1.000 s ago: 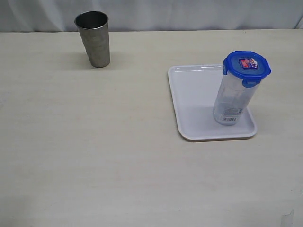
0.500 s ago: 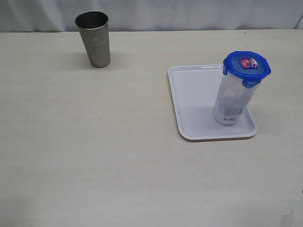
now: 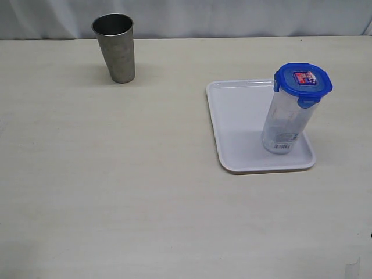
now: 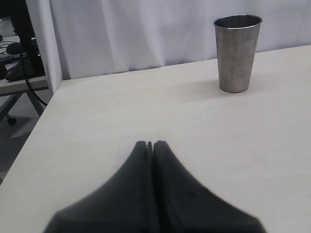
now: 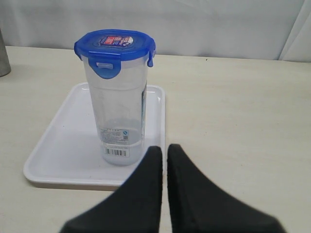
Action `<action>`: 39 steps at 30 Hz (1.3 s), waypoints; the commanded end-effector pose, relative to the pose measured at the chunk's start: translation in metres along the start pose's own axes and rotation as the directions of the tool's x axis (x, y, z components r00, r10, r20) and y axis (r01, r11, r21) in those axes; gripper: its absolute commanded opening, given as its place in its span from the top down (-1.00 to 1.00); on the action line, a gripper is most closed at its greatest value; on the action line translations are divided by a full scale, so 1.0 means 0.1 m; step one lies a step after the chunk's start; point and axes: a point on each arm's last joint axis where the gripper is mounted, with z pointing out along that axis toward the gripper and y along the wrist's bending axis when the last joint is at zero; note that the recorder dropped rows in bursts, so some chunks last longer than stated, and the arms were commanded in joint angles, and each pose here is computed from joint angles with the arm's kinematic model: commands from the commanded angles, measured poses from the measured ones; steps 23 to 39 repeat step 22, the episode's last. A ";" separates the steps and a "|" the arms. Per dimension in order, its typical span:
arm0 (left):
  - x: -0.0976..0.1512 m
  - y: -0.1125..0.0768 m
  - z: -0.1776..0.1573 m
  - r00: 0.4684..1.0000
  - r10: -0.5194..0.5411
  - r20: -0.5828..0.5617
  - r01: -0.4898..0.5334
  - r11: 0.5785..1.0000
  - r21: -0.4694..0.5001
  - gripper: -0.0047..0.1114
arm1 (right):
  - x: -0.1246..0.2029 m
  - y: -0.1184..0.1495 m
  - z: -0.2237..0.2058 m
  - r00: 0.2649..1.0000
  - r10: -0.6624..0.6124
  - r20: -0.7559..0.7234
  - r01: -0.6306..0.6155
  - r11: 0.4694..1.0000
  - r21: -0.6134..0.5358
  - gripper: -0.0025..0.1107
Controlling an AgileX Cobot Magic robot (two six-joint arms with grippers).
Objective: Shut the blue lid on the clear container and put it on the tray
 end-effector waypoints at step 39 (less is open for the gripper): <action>0.01 0.00 0.00 1.000 -0.008 0.003 0.008 1.000 0.000 0.92 | 0.01 0.00 0.00 1.000 -0.003 0.001 0.003 1.000 0.005 0.88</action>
